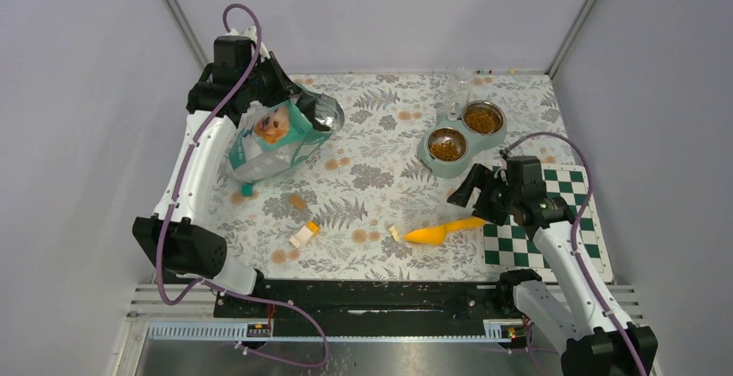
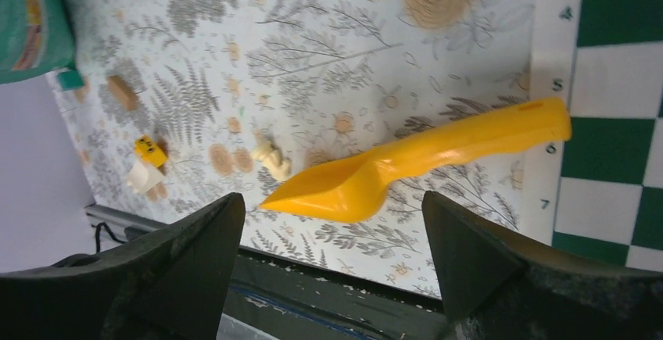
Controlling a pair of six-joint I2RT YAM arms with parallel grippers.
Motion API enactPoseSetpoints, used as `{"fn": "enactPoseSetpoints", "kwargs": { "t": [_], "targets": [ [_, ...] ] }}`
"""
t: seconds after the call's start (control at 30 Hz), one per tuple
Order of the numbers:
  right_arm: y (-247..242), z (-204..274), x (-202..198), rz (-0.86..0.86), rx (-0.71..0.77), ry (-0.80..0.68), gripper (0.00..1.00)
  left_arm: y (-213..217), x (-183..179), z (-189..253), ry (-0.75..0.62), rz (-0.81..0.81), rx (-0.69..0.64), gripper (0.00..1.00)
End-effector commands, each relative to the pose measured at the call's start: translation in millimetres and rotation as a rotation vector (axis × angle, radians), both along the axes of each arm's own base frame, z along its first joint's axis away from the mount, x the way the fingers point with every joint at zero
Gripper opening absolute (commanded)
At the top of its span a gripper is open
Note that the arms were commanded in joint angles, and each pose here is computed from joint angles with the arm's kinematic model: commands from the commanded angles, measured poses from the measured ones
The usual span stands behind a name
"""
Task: Serve the pet food
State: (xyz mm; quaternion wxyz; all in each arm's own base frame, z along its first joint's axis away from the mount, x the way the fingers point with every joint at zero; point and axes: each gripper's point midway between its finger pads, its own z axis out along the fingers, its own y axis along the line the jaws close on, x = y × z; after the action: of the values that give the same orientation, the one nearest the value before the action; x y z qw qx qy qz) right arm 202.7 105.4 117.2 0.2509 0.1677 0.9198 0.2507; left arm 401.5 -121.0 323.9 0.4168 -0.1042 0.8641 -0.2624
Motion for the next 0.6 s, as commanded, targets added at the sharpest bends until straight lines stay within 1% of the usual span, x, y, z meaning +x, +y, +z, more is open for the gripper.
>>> {"fn": "enactPoseSetpoints", "kwargs": {
  "t": [0.0,0.07,0.13,0.2,0.3,0.57],
  "targets": [
    [25,57,19,0.132,0.079,-0.168,0.87,6,-4,45,-0.157,0.009,-0.011,0.00],
    [39,81,29,0.173,0.132,-0.236,0.76,8,-4,44,-0.156,0.016,-0.004,0.00],
    [57,104,40,0.227,0.163,-0.310,0.73,12,-4,43,-0.160,0.037,0.011,0.00],
    [76,127,55,0.258,0.148,-0.416,0.72,15,-5,43,-0.164,0.048,0.025,0.00],
    [114,147,73,0.341,0.131,-0.516,0.75,16,-6,43,-0.176,0.044,0.038,0.00],
    [229,181,132,0.601,0.091,-0.647,0.80,18,-15,43,-0.197,0.014,0.071,0.00]
  ]
}}
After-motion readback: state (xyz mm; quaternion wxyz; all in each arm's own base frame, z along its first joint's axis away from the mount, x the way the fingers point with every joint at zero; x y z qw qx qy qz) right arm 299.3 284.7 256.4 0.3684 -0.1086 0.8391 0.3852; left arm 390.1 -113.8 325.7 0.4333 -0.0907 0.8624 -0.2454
